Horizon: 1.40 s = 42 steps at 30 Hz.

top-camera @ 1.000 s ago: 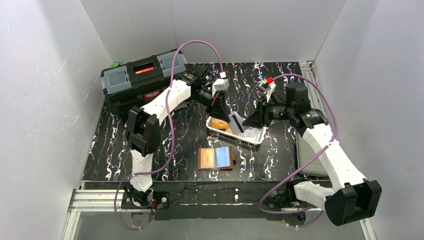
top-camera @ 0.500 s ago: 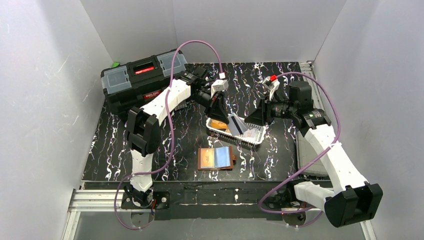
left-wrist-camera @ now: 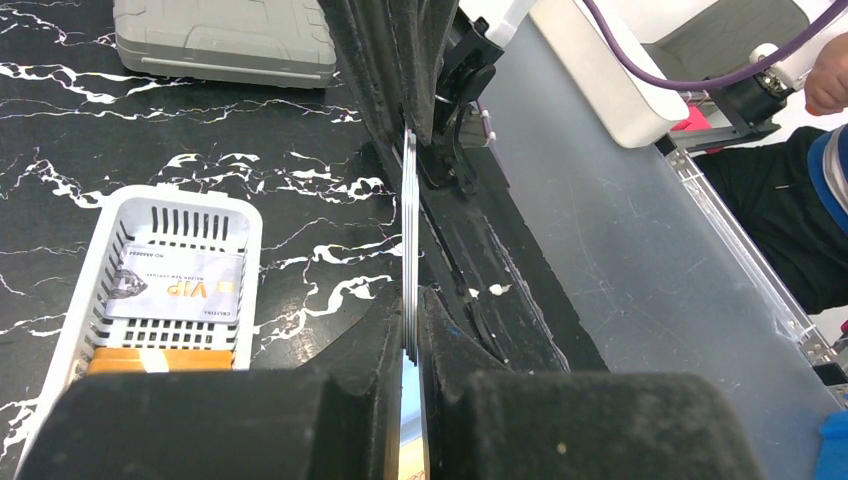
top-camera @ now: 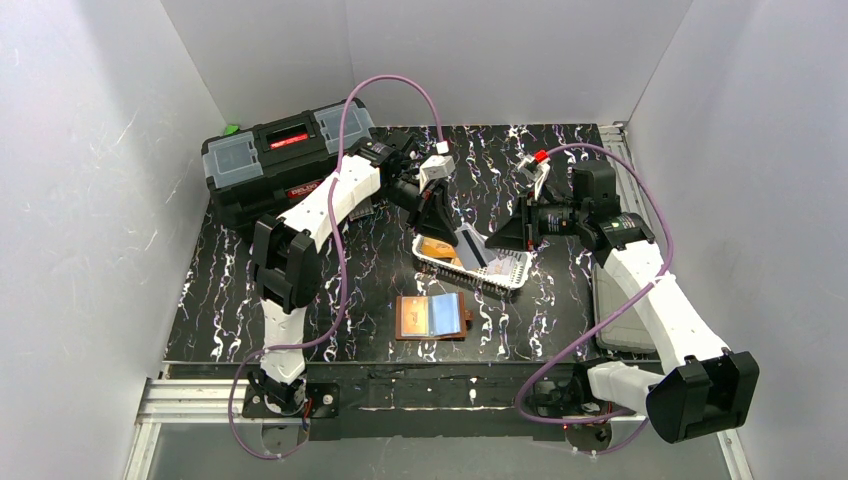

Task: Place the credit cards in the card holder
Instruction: Place the credit card in the storage box.

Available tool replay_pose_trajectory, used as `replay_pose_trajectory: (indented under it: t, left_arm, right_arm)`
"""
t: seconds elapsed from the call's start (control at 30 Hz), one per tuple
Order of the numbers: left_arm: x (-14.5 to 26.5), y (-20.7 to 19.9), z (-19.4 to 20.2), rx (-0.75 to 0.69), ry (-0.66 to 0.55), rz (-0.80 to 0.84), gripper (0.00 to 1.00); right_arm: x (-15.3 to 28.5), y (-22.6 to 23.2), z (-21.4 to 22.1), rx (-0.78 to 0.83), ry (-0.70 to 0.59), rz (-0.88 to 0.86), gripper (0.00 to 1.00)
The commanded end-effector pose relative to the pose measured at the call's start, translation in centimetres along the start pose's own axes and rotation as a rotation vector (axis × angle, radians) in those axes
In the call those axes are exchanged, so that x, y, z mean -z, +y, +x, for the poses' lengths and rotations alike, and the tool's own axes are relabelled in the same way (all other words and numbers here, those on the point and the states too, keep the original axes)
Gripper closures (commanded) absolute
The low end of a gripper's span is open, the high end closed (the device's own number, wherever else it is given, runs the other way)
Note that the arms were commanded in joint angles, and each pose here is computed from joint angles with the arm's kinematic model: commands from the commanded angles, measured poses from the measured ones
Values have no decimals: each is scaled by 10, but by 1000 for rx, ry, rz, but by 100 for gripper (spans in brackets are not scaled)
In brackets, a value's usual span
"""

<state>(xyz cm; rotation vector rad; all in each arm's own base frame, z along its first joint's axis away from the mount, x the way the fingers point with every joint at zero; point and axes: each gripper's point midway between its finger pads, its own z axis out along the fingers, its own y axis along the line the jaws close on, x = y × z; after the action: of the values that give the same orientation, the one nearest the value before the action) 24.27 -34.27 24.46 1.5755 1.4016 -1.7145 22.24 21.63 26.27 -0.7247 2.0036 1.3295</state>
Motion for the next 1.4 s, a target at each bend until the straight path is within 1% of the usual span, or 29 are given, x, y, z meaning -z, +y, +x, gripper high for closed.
replay_pose_trajectory:
  t: [0.0, 0.1, 0.47, 0.5, 0.63, 0.8, 0.97, 1.07, 1.23, 1.37]
  left_arm:
    - [2, -33, -34, -108, -47, 28, 100]
    - [2, -36, -33, -114, -43, 31, 100]
    - [-2, -51, -41, -143, -54, 59, 100]
    - [-2, -51, -42, -142, -55, 61, 100]
    - [-4, -51, -44, -143, -61, 67, 100]
    - [-4, -48, -48, -130, -70, 69, 100]
    - [-5, -48, -48, -116, -73, 70, 100]
    - [-4, -48, -48, -110, -72, 70, 100]
    - [-5, -44, -43, -106, -63, 64, 100]
    - [-6, -28, -30, -108, -30, 36, 100]
  right_arm:
    - [2, 10, -10, 35, -25, -49, 88]
    - [2, 10, -12, 41, -33, -42, 99]
    - [1, 8, -9, 26, -25, -47, 99]
    - [0, 9, -8, 22, -20, -52, 98]
    - [-2, 12, -4, 6, -4, -96, 89]
    - [-9, 12, 1, 19, 14, -91, 80]
    - [-21, 6, 5, 33, 51, -46, 80]
    - [-25, 4, 7, 51, 68, -20, 84]
    - [-22, 0, 0, 90, 39, 40, 98]
    - [-12, -12, -10, 142, -17, 166, 99]
